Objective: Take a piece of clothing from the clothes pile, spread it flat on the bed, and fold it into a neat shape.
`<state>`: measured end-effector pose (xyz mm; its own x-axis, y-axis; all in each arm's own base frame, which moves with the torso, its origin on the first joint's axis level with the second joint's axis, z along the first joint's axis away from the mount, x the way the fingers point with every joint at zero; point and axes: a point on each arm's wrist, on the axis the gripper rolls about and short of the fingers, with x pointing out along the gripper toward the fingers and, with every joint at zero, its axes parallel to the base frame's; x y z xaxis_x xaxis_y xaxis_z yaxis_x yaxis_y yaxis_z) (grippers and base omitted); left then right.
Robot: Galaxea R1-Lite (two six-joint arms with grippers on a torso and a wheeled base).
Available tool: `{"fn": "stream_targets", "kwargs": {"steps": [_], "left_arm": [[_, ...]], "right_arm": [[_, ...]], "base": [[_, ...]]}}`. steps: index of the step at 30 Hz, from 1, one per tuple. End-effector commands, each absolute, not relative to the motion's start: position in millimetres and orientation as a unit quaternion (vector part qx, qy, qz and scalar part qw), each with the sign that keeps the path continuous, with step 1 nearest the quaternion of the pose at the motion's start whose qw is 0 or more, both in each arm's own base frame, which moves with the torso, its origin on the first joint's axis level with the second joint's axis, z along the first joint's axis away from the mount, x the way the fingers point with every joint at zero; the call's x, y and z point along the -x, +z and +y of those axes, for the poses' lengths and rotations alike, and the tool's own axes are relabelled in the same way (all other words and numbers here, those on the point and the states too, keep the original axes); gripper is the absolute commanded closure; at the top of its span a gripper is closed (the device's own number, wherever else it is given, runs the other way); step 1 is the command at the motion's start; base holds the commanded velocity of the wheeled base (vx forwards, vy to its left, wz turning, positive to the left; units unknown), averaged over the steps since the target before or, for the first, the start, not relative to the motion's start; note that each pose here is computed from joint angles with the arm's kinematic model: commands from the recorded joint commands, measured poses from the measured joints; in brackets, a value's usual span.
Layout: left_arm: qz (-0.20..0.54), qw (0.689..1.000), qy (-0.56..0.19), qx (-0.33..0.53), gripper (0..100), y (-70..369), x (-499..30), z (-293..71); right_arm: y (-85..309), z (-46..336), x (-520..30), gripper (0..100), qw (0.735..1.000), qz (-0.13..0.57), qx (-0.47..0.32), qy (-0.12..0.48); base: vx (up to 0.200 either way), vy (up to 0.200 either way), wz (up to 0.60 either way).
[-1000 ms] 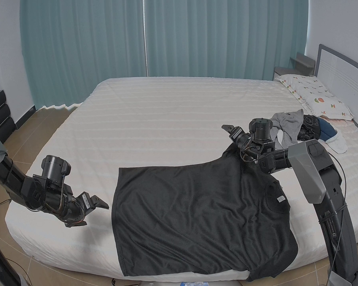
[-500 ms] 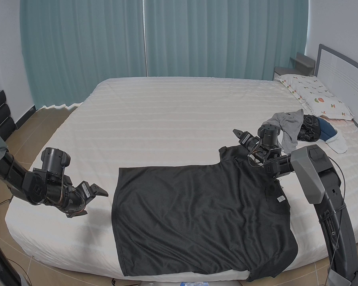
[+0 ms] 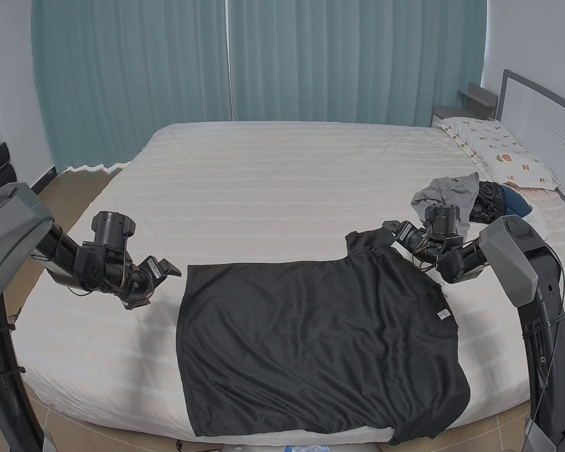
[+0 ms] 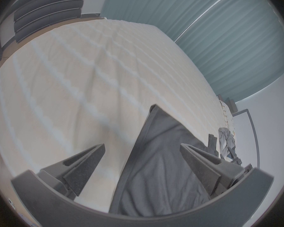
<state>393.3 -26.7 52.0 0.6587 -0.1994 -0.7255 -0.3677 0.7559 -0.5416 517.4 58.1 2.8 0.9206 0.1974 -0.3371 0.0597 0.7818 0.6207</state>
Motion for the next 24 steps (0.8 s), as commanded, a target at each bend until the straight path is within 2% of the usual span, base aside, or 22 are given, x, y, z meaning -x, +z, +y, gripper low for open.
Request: {"fn": "stream_targets", "kwargs": {"steps": [1, 7, 17, 24], "left_arm": [[0.406, 0.846, 0.051, 0.343, 0, 16, -438, -32], [0.388, 0.857, 0.054, 0.333, 0, -4, -466, -43], [0.365, 0.868, 0.027, 0.337, 0, -11, -493, -68], [0.352, 0.874, 0.045, 0.331, 0, -26, -504, -72]], "right_arm": [[18, 50, -505, 0, 0.919, 0.205, -0.333, 0.044], [13, 45, -503, 0, 0.915, 0.219, -0.335, 0.049], [9, 44, -501, 0, 0.914, 0.223, -0.336, 0.049], [5, 43, -501, 0, 0.913, 0.229, -0.334, 0.048]], "base": [[0.0, 0.0, 0.0], [0.0, 0.0, 0.0], [0.0, 0.0, 0.0], [0.0, 0.0, 0.0]]}}
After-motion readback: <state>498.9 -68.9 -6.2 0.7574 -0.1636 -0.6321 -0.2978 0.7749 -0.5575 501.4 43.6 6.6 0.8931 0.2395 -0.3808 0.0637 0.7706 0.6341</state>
